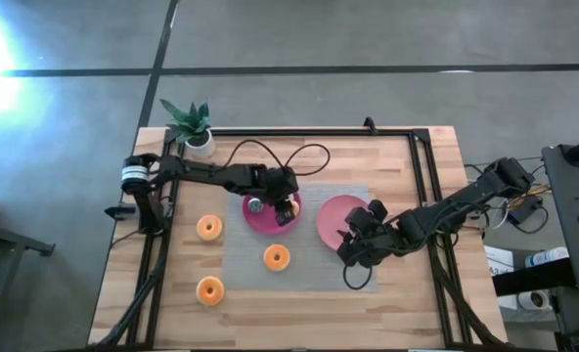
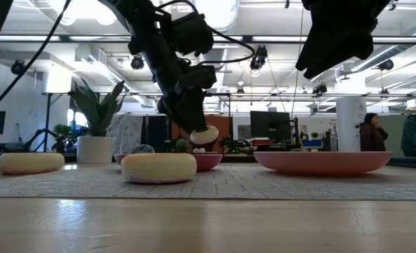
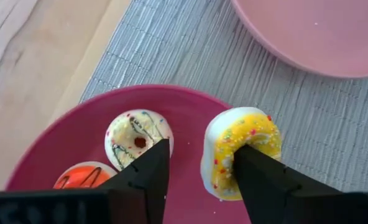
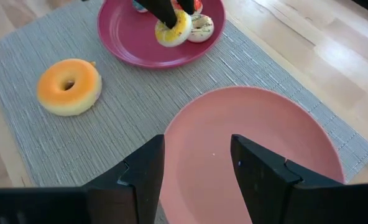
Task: Pick & Place donuts
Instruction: Put the small yellow donut on the pink plate
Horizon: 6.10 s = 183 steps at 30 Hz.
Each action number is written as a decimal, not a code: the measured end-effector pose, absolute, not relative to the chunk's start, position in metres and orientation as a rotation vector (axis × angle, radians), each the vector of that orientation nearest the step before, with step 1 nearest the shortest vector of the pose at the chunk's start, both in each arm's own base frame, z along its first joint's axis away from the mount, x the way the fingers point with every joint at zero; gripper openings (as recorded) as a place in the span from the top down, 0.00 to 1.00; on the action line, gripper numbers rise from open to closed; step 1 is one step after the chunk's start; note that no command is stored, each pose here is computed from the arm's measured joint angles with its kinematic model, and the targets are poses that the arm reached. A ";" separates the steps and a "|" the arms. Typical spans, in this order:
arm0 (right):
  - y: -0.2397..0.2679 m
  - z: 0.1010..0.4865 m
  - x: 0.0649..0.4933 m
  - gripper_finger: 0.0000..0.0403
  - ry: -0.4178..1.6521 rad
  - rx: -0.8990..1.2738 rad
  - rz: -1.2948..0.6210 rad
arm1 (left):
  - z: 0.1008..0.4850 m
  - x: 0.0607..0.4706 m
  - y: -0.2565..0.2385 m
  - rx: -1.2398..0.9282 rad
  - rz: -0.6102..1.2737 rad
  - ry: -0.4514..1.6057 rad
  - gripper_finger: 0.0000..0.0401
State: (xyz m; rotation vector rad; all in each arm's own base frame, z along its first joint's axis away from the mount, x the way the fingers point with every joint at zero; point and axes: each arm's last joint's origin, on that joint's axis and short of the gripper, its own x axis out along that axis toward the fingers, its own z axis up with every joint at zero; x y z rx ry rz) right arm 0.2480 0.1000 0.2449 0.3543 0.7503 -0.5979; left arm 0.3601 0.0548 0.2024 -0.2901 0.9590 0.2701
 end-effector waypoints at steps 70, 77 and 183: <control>-0.029 0.193 0.316 0.71 0.588 0.886 -0.449 | 0.191 0.322 0.038 -0.247 0.227 1.132 0.63; -0.027 0.192 0.316 0.66 0.592 0.888 -0.446 | 0.184 0.322 0.014 -0.092 0.058 1.137 0.63; 0.067 0.314 0.354 0.47 0.590 -0.167 0.046 | 0.288 0.323 0.046 -0.676 -0.607 0.614 1.00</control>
